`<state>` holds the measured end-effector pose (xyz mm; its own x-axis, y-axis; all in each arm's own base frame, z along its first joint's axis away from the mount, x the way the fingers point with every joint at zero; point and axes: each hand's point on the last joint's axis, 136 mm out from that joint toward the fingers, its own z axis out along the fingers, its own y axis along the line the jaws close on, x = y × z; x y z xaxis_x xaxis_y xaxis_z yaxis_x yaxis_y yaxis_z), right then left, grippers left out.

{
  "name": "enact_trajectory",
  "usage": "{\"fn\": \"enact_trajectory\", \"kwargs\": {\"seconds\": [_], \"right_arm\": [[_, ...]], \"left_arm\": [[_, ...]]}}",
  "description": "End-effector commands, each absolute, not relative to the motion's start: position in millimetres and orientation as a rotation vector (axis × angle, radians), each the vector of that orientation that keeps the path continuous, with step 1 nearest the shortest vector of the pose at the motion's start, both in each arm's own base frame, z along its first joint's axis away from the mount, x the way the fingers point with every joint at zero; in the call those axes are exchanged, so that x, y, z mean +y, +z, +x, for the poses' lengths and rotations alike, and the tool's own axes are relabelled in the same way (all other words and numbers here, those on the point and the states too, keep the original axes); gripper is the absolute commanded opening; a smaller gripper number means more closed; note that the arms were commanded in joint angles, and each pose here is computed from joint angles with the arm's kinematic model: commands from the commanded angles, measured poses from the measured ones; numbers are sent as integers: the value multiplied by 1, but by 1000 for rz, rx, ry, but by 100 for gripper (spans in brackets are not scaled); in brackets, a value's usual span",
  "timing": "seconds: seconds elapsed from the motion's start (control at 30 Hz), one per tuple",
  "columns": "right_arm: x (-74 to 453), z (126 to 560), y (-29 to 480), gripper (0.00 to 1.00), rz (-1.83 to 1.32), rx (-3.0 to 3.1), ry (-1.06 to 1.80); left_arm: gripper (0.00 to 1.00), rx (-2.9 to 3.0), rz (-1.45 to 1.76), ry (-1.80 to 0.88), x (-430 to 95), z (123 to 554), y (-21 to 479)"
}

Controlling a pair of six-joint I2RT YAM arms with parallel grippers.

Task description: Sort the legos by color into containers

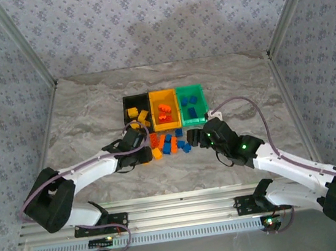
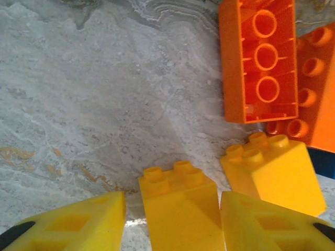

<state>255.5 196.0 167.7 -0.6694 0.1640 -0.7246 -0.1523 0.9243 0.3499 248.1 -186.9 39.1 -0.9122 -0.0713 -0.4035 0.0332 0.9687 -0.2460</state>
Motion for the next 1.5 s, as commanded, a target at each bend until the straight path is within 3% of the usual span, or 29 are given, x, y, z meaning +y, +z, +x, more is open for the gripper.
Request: {"fn": "enact_trajectory", "kwargs": {"seconds": [0.0,0.23,0.43,0.7,1.0,1.13,1.33,1.47], "right_arm": [[191,256,166,88,37,2253,483],[189,256,164,88,47,2257,483],[188,257,165,88,55,2250,489],[188,260,156,88,66,2269,472],[185,258,149,88,69,2289,454],[183,258,148,88,69,2291,453],[185,257,149,89,57,2300,483],[186,258,149,89,51,2302,495]], "left_arm": [[49,2730,-5,-275,-179,244,26],[31,2731,-24,-295,-178,240,26],[28,2615,-37,-344,-176,248,81],[30,2380,-167,-311,-171,331,165],[31,2418,-219,-148,-178,422,144],[39,2463,-210,-97,-184,440,125],[73,2476,-210,-133,-194,447,121],[80,2425,-200,-246,-206,438,154]]}}
